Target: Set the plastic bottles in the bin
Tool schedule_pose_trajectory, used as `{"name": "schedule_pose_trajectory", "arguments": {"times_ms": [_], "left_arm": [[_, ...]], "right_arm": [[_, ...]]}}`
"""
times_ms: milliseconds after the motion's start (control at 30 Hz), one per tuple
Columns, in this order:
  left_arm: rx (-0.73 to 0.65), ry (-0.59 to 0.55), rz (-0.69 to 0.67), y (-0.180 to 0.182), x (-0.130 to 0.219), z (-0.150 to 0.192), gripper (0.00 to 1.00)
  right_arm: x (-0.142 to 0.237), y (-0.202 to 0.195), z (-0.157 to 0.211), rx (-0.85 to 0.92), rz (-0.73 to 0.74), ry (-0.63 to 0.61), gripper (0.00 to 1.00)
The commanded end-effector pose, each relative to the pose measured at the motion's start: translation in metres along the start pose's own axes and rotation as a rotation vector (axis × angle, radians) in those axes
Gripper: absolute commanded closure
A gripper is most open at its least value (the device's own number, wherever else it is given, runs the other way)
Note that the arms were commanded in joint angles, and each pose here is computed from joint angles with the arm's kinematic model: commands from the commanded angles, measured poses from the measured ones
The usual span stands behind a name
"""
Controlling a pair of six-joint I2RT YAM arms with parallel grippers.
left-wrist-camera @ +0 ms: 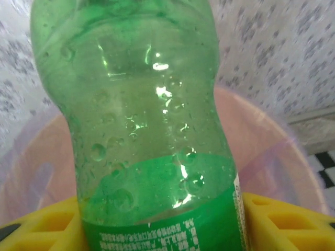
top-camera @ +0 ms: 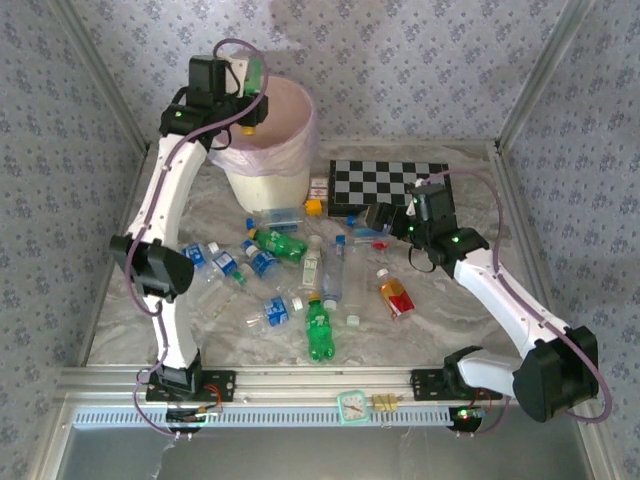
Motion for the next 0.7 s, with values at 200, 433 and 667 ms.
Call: {"name": "schedule_pose_trajectory", "arguments": {"times_ms": [200,433,667], "left_arm": [[-0.009,0.137,-0.083,0.008,-0.025,0.016,0.42],[0.011,0.119,-0.089,0.008,-0.022,0.012,0.20],[0.007,0.003,-0.032,-0.011,0.013,-0.009,0.10]], "right_arm": [[0.011,0.000,-0.001,0.029,0.051,-0.022,0.00],[0.010,-0.001,0.000,0.029,0.060,-0.018,0.00],[0.005,0.000,0.001,0.037,0.066,0.011,0.00]]}}
Point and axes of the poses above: each hand's point on the last joint's axis, 136 mm out from that joint toward the fingers, its own x axis back along the fingers, its own y axis along the line the jaws close on, z = x × y, the point moved 10 cm from there along x, back along the fingers, and after that the axes turned 9 degrees about x, right-handed, at the moved point
